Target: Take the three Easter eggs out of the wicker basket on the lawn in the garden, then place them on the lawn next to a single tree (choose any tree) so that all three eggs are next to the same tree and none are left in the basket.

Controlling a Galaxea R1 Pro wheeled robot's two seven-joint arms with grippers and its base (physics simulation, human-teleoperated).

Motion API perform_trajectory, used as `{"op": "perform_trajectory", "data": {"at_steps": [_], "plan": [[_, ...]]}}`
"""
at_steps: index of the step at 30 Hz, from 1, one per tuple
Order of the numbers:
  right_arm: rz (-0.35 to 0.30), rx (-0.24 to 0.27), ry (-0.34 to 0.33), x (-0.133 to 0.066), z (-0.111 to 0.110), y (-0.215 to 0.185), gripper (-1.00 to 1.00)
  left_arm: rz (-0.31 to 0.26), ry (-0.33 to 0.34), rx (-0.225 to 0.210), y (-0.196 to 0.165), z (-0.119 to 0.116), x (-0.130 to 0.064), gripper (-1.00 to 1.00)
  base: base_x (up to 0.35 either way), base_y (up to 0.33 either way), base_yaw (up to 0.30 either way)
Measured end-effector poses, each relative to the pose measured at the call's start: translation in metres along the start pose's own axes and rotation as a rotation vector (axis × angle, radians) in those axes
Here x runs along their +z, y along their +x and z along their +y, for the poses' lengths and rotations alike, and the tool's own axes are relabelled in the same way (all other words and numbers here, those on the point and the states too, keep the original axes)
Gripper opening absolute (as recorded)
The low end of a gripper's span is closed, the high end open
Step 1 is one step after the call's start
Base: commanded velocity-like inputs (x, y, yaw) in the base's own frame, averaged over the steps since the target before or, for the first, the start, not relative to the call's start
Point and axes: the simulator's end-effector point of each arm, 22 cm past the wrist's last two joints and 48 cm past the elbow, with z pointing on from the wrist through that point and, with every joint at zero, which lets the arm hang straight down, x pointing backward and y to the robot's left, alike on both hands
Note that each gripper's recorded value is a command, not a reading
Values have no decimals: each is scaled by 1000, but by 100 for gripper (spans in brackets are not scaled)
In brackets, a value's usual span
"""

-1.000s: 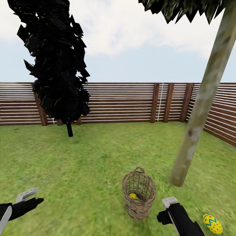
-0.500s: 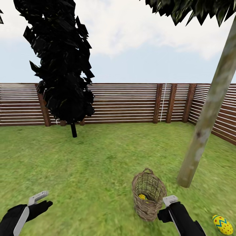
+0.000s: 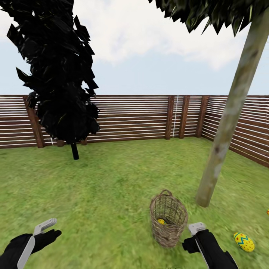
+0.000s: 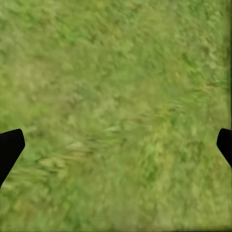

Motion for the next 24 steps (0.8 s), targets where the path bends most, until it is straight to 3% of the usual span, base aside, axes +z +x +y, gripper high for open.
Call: {"op": "perform_trajectory", "data": {"at_steps": [7,24], "plan": [[-3,1,8,-10,-7,-4,100,5,2,-1,-2,-4,-7,100,76,63,-122],[-3,0,5,-30,-9,-11,100,11,7,-6,-8,-9,-25,100,307,-69,-2]]}}
